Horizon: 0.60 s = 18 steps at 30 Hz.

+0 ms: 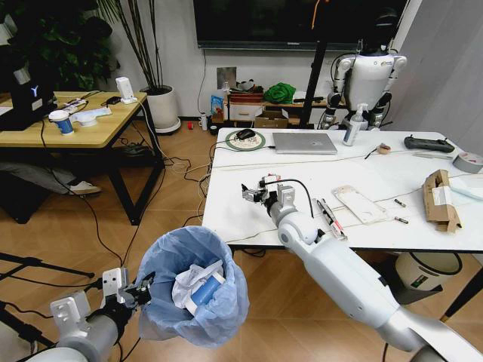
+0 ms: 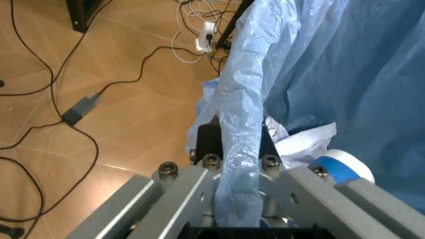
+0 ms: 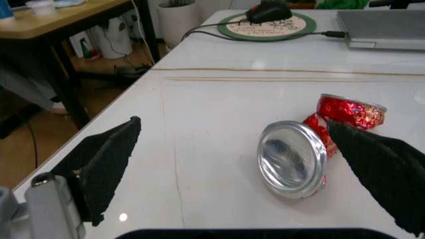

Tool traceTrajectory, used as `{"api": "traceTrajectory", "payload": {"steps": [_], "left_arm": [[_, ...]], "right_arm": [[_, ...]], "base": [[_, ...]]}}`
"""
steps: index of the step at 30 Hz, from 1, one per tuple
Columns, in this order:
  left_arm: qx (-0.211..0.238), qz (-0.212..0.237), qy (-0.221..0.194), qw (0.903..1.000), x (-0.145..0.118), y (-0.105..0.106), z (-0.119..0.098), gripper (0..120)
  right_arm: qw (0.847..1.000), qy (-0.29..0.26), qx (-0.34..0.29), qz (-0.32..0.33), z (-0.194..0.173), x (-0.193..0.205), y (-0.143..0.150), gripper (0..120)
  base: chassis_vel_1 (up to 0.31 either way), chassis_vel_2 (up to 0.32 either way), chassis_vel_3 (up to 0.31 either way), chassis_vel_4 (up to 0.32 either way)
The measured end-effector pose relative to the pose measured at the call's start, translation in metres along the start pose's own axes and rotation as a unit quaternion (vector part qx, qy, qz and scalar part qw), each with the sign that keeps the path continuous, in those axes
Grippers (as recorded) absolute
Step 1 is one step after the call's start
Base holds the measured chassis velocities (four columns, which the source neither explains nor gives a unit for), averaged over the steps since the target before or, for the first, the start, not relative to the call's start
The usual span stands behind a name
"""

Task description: Pick up the trash bin and place the trash from the table into it.

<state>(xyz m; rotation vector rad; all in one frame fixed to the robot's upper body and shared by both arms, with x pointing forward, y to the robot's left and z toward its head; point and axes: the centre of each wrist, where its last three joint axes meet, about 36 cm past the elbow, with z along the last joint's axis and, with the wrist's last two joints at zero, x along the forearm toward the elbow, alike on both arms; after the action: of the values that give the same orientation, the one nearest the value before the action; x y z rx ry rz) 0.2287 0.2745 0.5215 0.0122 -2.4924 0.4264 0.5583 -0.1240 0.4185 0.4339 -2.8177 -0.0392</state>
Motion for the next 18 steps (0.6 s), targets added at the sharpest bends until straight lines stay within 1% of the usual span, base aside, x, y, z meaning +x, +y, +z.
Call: {"api": "traceTrajectory", "payload": {"steps": [7,15,17,18], "left_arm": [[-0.001,0.000,0.000,1.0000,0.000,0.000,0.000,0],[-0.003,0.004,-0.001,1.0000,-0.001,-0.001,-0.001,0],[-0.003,0.005,-0.001,1.0000,-0.001,-0.001,-0.001,0],[-0.003,0.005,-0.001,1.0000,-0.001,-0.001,-0.001,0]], "right_arm": [[1.000,0.007,0.002,0.024,0.001,-0.009,-0.016,100],[1.000,0.009,-0.003,0.030,0.001,-0.015,-0.030,99],[1.000,0.010,-0.005,0.028,0.004,-0.017,-0.033,95],[1.000,0.010,-0.005,0.026,0.005,-0.018,-0.034,91]], "base": [[0.000,0.000,0.000,0.000],[0.000,0.000,0.000,0.000],[0.000,0.000,0.000,0.000],[0.000,0.000,0.000,0.000]]}}
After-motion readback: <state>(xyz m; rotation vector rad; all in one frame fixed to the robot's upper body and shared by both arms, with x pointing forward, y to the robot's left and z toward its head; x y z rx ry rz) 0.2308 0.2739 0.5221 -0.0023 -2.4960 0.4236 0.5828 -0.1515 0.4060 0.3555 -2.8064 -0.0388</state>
